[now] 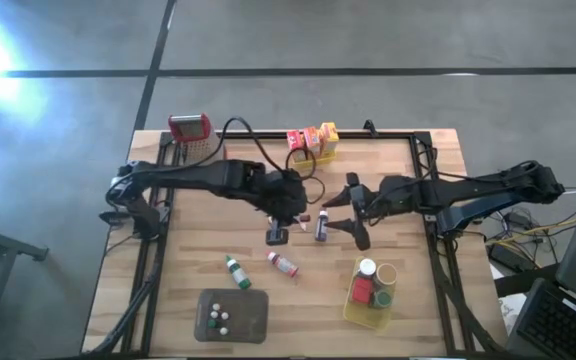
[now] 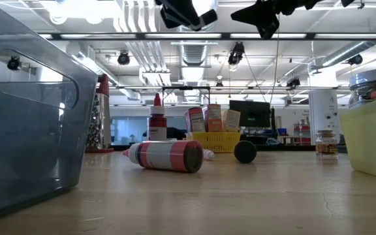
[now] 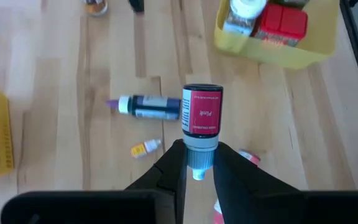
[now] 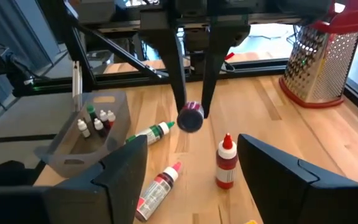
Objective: Pick & Place Kitchen Items
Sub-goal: Put the small pink food coloring bottle into the black bin
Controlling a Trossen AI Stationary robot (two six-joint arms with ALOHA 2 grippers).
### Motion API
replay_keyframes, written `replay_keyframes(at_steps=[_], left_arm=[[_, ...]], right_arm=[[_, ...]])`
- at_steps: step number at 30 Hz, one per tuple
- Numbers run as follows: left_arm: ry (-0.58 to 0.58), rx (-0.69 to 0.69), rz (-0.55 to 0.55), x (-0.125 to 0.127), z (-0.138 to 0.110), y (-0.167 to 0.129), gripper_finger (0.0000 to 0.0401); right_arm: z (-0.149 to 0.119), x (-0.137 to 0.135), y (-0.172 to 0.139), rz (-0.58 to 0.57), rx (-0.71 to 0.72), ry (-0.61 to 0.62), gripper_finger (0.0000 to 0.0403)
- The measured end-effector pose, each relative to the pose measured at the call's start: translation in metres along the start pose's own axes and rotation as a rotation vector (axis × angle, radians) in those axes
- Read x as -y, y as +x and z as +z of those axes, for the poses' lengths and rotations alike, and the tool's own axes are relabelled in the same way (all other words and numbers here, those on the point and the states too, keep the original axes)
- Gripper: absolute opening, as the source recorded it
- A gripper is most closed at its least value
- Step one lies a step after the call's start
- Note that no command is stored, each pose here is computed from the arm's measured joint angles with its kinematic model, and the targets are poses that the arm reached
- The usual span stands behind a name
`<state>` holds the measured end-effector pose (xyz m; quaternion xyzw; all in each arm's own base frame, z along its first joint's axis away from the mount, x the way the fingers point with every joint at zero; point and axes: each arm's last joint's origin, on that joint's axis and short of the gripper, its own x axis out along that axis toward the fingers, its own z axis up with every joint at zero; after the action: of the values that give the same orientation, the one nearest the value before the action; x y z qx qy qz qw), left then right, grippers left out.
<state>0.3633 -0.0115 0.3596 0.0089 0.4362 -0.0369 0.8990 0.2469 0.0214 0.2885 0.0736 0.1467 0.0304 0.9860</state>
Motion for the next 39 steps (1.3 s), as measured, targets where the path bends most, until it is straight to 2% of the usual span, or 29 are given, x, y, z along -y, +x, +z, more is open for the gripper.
replay_keyframes(at_steps=[10,20,25,33,39], left_arm=[[0.044,0.039,0.003,-0.001,0.028,0.005,0.0068],[0.08,0.088,0.011,-0.001,0.037,0.006,0.0068],[0.098,0.096,0.035,-0.003,0.038,0.01,0.0068],[0.022,0.108,0.058,-0.005,0.04,0.014,0.0068],[0.016,0.115,0.06,-0.006,0.04,0.014,0.0068]], right_arm=[[0.0,0.001,-0.002,-0.028,0.0,-0.011,0.0247],[0.0,0.001,-0.002,-0.029,-0.004,-0.011,0.0262],[0.0,0.001,-0.002,-0.029,-0.003,-0.013,0.0246],[0.0,0.001,-0.002,-0.029,-0.004,-0.028,0.0216],[0.0,0.001,-0.002,-0.029,-0.004,-0.042,0.0199]])
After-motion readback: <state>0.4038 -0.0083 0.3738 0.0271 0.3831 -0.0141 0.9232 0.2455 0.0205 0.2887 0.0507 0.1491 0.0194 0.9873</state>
